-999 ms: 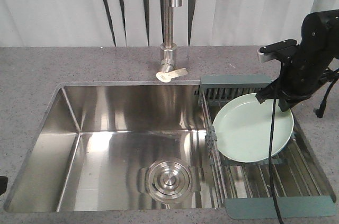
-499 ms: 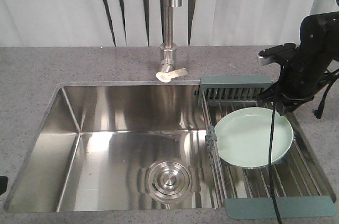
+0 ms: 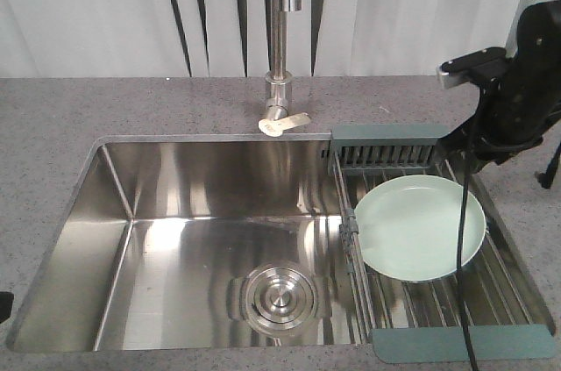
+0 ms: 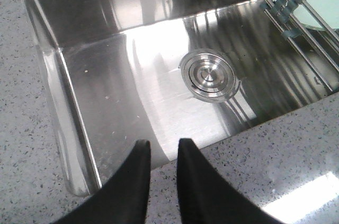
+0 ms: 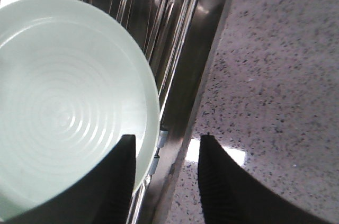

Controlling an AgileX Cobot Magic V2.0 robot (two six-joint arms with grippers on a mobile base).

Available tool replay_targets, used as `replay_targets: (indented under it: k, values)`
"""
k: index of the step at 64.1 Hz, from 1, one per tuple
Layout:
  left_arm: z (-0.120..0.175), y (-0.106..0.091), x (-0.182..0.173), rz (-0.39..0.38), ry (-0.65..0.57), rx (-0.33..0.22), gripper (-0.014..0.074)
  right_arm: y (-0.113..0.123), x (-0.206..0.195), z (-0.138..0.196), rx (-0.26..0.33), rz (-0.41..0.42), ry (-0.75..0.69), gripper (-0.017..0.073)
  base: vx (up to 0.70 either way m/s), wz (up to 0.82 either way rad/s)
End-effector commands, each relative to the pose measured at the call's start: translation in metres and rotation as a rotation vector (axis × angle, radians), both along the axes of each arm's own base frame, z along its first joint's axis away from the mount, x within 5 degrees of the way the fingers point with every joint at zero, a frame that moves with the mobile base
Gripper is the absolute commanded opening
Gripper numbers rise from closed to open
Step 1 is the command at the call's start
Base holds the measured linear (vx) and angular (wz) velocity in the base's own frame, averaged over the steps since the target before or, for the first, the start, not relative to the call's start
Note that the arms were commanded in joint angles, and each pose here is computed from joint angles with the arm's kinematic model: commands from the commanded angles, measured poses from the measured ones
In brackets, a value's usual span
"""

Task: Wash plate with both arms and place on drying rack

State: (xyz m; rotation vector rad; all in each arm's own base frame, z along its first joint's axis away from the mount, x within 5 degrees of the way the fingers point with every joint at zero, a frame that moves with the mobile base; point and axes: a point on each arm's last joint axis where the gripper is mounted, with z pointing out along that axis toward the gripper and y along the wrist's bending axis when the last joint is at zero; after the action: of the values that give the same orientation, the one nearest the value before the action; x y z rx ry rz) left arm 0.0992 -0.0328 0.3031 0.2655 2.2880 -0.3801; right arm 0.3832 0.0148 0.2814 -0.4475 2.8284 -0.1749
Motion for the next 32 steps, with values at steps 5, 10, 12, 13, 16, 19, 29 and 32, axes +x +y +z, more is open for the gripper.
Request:
replay_targets:
  k: [5,10,12,13,16,19,29,32]
  values:
    - [0.012,-0.001,0.004,0.027,-0.071,-0.046,0.0125,0.000,-0.030,0.077,0.054,0.000,-0.252,0.0125,0.00,0.00]
    - [0.013,-0.001,0.005,0.029,-0.077,-0.054,0.0125,0.002,-0.049,0.104,0.090,0.004,-0.339,0.0034,0.00,0.00]
    - [0.014,-0.001,0.005,0.031,-0.081,-0.062,0.0125,0.003,-0.056,0.114,0.109,0.008,-0.374,-0.0006,0.00,0.00]
    - [0.014,-0.002,0.005,0.032,-0.084,-0.070,0.0125,0.003,-0.060,0.120,0.120,0.012,-0.394,-0.0018,0.00,0.00]
    - [0.015,-0.002,0.006,0.035,-0.091,-0.086,0.0125,0.004,-0.077,0.139,0.131,0.032,-0.463,-0.0014,0.00,0.00]
    - [0.017,-0.003,0.006,0.040,-0.102,-0.108,0.0125,0.004,-0.091,0.153,0.139,0.039,-0.513,-0.0011,0.00,0.00]
    - [0.023,-0.006,0.009,0.059,-0.142,-0.192,0.0125,0.002,-0.145,0.185,0.158,0.059,-0.641,-0.0009,0.00,0.00]
    - [0.024,-0.007,0.011,0.067,-0.154,-0.220,0.0125,0.001,-0.162,0.186,0.155,0.067,-0.658,-0.0009,0.00,0.00]
